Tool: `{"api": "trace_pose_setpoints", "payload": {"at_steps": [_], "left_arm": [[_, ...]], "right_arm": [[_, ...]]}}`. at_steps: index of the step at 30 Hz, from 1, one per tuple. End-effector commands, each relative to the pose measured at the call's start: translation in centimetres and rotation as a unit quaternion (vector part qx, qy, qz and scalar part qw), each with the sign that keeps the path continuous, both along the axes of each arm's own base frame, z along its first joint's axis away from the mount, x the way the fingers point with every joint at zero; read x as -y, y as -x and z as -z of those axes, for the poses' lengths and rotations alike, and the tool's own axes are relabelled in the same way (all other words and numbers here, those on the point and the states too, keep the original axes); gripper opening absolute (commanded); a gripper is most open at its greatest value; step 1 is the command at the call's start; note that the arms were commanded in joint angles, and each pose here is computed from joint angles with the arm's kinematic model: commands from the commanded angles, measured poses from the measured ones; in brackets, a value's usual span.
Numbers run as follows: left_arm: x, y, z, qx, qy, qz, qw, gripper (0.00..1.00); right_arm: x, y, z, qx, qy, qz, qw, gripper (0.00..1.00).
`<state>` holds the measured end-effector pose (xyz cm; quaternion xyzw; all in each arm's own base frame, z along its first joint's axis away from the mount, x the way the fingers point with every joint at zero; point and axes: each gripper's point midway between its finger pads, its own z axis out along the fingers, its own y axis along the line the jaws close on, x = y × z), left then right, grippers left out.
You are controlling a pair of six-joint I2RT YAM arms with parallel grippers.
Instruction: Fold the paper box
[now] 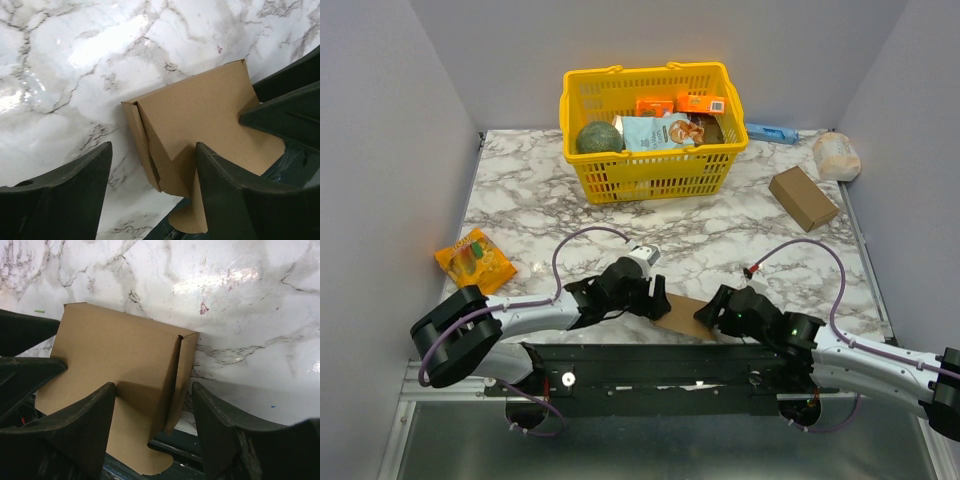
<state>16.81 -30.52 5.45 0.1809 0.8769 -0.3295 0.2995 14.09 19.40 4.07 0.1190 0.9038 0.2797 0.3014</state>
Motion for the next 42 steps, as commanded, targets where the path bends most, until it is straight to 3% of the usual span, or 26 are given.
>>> {"api": "trace_pose_setpoints", "payload": {"at_steps": [1, 6, 10, 15, 29, 42], "left_arm": [[-3.5, 0.4, 1.2, -0.004, -0.082, -0.019, 0.996, 0.81], [-3.5, 1.2, 0.2, -0.019, -0.071, -0.014, 0.997, 0.77], [-2.9, 2.5, 0.0, -0.049, -0.051, 0.007, 0.997, 0.67], [-2.1, 3.3, -1.1, -0.064, -0.018, 0.018, 0.998, 0.66], [-0.2, 5.4, -3.1, -0.117, 0.055, 0.045, 0.991, 0.73], [1.9, 6.1, -3.5, -0.152, 0.110, 0.065, 0.980, 0.51]], "right_arm": [[1.3, 0.7, 1.8, -0.020, 0.022, 0.012, 0.999, 0.68], [1.4, 0.6, 1.8, -0.021, 0.023, 0.016, 0.999, 0.68], [1.5, 0.5, 1.8, -0.020, 0.026, 0.018, 0.999, 0.68], [1.5, 0.5, 1.8, -0.020, 0.027, 0.018, 0.999, 0.68], [1.4, 0.5, 1.8, -0.021, 0.031, 0.017, 0.999, 0.63], [1.3, 0.4, 1.8, -0.020, 0.033, 0.012, 0.999, 0.61]]}}
